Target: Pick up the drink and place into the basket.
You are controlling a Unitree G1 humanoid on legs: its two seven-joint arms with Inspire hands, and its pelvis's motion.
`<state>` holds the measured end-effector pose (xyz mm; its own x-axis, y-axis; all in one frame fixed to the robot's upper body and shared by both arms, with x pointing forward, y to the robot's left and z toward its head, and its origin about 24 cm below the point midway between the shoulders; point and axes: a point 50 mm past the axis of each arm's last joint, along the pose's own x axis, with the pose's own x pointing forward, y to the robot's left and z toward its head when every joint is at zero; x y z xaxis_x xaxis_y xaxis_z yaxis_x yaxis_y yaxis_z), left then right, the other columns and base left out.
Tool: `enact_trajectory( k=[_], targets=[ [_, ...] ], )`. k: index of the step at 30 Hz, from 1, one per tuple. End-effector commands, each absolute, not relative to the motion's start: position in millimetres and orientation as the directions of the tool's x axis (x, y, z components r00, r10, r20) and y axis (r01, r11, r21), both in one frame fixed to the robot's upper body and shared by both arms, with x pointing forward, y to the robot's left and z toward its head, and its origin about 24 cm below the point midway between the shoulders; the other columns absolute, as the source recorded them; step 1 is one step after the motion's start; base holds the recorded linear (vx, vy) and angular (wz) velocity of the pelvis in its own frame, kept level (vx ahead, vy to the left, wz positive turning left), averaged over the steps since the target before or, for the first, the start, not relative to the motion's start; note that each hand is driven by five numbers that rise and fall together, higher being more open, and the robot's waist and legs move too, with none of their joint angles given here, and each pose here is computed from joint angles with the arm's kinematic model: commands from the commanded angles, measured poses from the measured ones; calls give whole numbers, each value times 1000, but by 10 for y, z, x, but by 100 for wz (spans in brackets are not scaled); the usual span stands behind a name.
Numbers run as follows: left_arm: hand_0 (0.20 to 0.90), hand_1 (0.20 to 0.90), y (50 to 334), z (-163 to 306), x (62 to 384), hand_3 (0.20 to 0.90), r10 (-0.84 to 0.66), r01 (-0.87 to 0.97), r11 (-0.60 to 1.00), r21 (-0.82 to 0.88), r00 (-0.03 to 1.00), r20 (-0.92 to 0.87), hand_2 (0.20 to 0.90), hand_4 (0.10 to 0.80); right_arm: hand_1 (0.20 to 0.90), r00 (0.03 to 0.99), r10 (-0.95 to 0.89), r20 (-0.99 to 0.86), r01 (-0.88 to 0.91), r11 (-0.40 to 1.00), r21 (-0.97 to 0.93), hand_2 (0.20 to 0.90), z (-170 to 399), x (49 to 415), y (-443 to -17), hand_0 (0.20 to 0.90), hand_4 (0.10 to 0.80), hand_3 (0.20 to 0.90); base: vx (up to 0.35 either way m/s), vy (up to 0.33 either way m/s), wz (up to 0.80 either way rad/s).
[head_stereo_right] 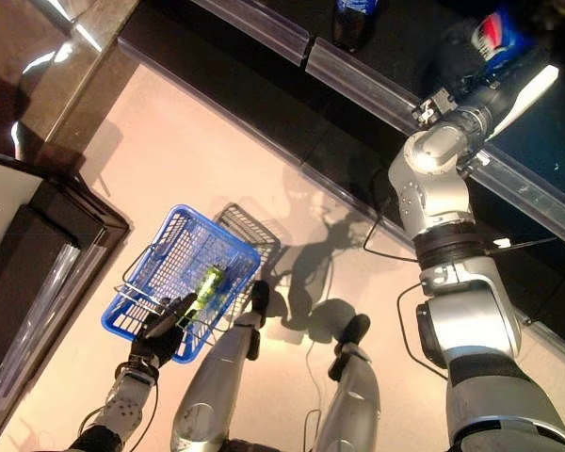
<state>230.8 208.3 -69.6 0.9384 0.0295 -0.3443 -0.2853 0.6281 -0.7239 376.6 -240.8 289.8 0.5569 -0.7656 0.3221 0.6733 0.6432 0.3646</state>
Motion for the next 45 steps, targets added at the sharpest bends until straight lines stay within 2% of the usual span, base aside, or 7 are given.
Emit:
enact_trajectory(
  k=[1, 9, 18, 26, 36, 45],
  targets=[
    [300, 300, 2054, -759, 2006, 200, -62, -204, 663, -721, 944, -324, 300, 100, 300, 360, -754, 550, 627, 632, 456, 300, 3759, 3445, -2589, 300, 100, 200, 0, 0, 0],
    [300, 300, 2119, -762, 1995, 200, -53, -203, 663, -720, 947, -316, 300, 100, 300, 366, -775, 516, 680, 601, 420, 300, 3660, 3493, -2813, 300, 100, 200, -23, -17, 5],
    [300, 300, 2141, -706, 2056, 200, -43, -191, 660, -727, 956, -290, 300, 100, 300, 363, -738, 568, 637, 642, 427, 300, 3702, 3444, -2803, 300, 100, 200, -59, -28, 0],
    [300, 300, 2126, -582, 2097, 200, -37, -115, 642, -758, 983, -180, 300, 100, 300, 375, -575, 727, 457, 797, 395, 300, 3764, 3222, -2454, 300, 100, 200, -79, -23, 3],
    [300, 300, 2091, -524, 1990, 200, -16, -41, 641, -767, 998, -68, 300, 100, 300, 559, -260, 787, 159, 965, 206, 300, 3116, 2999, -1948, 300, 100, 200, 19, 6, 0],
    [300, 300, 2076, -319, 2000, 200, -36, 69, 639, -766, 998, 60, 300, 100, 300, 659, 8, 752, -132, 986, 106, 300, 2718, 2827, -1618, 300, 100, 200, 40, 10, -3]
  ],
)
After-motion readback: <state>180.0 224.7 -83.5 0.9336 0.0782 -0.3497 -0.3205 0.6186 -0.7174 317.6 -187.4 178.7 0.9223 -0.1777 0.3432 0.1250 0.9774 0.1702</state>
